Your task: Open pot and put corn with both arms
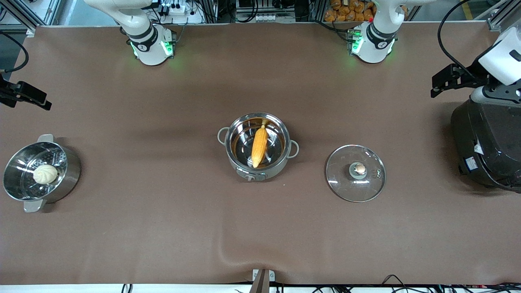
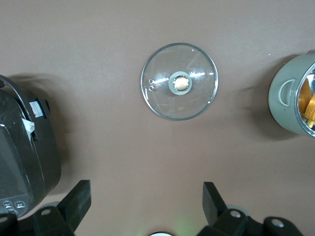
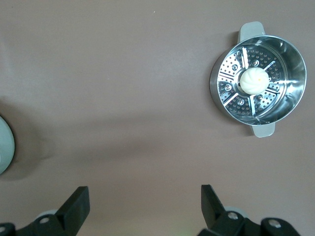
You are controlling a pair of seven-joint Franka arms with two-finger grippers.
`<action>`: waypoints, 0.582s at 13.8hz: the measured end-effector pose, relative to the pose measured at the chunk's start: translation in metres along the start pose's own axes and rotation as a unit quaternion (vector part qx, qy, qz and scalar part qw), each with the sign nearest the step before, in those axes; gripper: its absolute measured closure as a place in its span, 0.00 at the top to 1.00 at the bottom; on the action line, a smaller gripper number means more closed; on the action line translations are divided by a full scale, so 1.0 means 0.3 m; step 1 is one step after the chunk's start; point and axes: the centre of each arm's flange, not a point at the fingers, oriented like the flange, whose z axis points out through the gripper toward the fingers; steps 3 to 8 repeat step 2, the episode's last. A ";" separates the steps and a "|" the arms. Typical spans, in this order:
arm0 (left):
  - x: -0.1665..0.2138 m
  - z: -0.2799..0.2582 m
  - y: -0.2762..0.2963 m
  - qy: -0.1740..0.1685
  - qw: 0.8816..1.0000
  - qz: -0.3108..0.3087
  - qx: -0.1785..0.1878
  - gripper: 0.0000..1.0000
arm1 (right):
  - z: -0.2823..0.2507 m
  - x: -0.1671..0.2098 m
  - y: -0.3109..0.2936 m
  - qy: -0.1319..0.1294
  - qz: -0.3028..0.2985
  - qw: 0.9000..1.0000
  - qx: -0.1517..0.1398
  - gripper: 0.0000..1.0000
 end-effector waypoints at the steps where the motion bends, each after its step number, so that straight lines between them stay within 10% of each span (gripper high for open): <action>1: 0.000 0.000 0.000 0.000 1.000 0.000 0.000 1.00 | 0.000 0.000 -0.001 0.000 -0.002 1.000 0.000 1.00; 8: 0.000 0.000 0.000 0.000 1.000 0.000 0.000 1.00 | 0.000 0.000 -0.004 0.000 -0.003 1.000 0.000 1.00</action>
